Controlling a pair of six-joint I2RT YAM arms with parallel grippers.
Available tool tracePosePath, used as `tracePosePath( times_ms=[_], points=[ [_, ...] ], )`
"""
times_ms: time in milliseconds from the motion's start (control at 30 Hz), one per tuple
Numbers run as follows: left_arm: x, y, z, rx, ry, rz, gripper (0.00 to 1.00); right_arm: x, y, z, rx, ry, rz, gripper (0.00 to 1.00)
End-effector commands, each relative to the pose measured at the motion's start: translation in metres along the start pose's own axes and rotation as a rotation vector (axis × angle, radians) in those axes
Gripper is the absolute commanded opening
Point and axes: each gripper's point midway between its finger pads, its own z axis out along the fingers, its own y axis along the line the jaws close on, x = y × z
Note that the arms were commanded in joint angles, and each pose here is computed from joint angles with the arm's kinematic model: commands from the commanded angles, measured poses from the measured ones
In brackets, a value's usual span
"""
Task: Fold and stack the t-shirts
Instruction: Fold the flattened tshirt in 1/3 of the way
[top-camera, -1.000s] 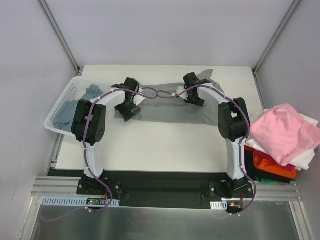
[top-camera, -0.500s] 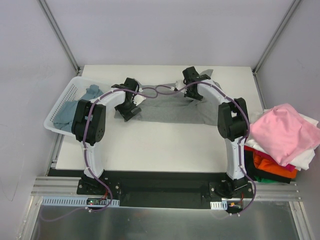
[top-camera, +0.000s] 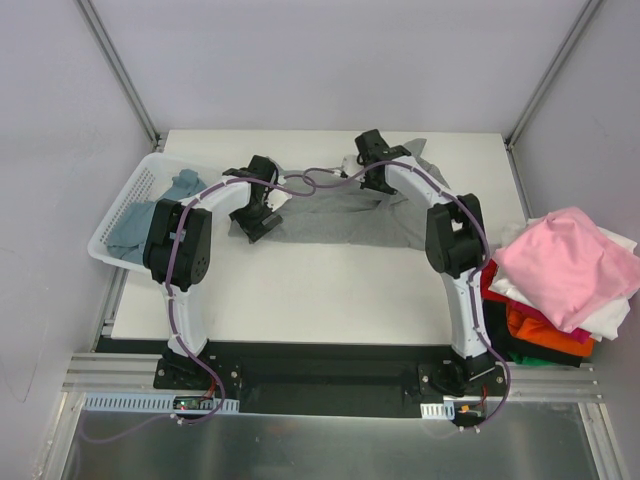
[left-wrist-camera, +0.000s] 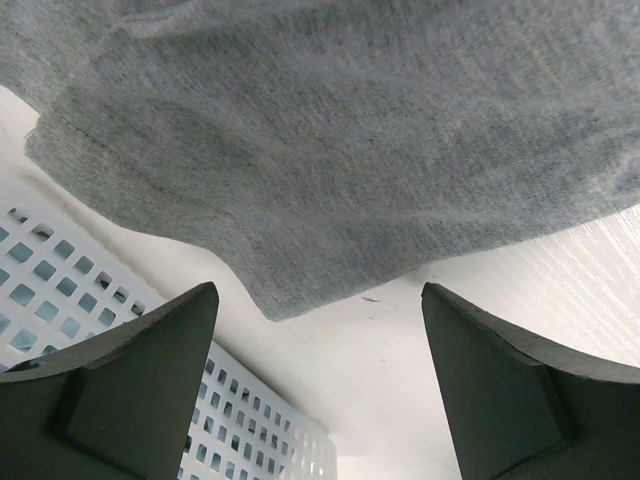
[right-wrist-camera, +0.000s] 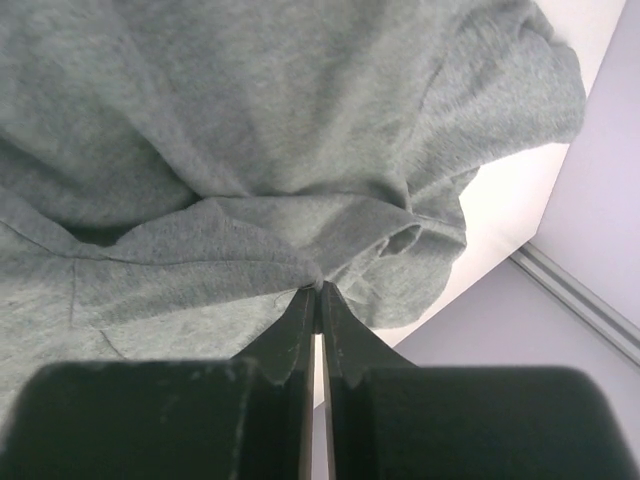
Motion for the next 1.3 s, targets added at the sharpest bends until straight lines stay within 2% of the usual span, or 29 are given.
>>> tracePosePath(
  times_ms=[0, 367, 633, 967, 1267],
  points=[
    [-0.002, 0.002, -0.01, -0.009, -0.023, -0.008, 0.83, -0.015, -0.01, -0.011, 0.048, -0.015, -0.019, 0.04],
    [-0.001, 0.0, -0.01, -0.004, -0.02, -0.009, 0.83, -0.039, 0.0, -0.02, 0.077, -0.034, -0.073, 0.05],
    [0.0, -0.001, -0.01, -0.001, -0.022, -0.009, 0.83, -0.045, -0.005, -0.011, 0.119, -0.011, -0.096, 0.13],
    [0.0, -0.001, -0.011, -0.001, -0.024, -0.011, 0.83, -0.06, -0.012, -0.015, 0.166, -0.04, -0.076, 0.42],
    [0.001, -0.003, -0.011, 0.007, -0.027, -0.013, 0.82, -0.081, -0.006, -0.035, 0.208, -0.121, -0.042, 0.54]
  ],
)
